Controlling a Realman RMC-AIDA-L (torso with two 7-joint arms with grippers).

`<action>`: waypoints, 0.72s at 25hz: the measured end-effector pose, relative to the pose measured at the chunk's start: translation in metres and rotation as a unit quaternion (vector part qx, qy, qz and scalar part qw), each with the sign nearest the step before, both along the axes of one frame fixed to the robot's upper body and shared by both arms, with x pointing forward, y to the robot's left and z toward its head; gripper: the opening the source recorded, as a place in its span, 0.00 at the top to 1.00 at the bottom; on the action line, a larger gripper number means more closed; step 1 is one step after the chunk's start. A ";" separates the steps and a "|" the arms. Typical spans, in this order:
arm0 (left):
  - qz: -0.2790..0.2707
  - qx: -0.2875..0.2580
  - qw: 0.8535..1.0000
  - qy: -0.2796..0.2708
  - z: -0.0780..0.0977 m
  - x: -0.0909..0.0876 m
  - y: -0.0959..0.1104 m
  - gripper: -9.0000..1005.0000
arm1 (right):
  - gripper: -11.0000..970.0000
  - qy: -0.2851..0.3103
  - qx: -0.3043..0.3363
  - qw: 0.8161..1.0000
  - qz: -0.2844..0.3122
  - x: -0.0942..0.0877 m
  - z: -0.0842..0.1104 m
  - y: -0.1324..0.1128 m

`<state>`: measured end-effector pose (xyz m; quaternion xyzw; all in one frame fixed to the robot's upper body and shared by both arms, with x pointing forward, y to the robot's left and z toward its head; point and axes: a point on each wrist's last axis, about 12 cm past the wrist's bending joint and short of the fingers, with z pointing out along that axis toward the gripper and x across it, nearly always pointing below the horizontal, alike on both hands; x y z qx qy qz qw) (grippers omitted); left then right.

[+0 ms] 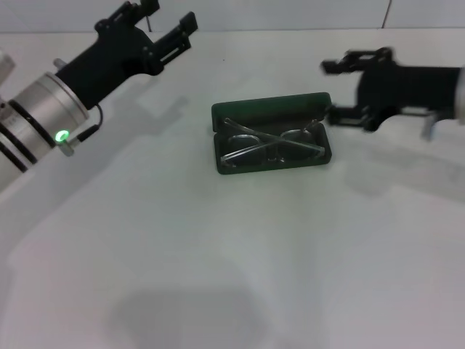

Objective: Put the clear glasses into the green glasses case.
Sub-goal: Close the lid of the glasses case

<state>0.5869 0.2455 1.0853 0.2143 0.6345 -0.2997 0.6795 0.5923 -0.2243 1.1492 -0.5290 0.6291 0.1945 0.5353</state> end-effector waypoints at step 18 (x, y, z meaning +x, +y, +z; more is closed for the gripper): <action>-0.041 0.191 0.962 0.191 0.004 0.068 -0.080 0.22 | 0.36 0.012 0.273 0.947 -0.167 -0.007 -0.014 -0.103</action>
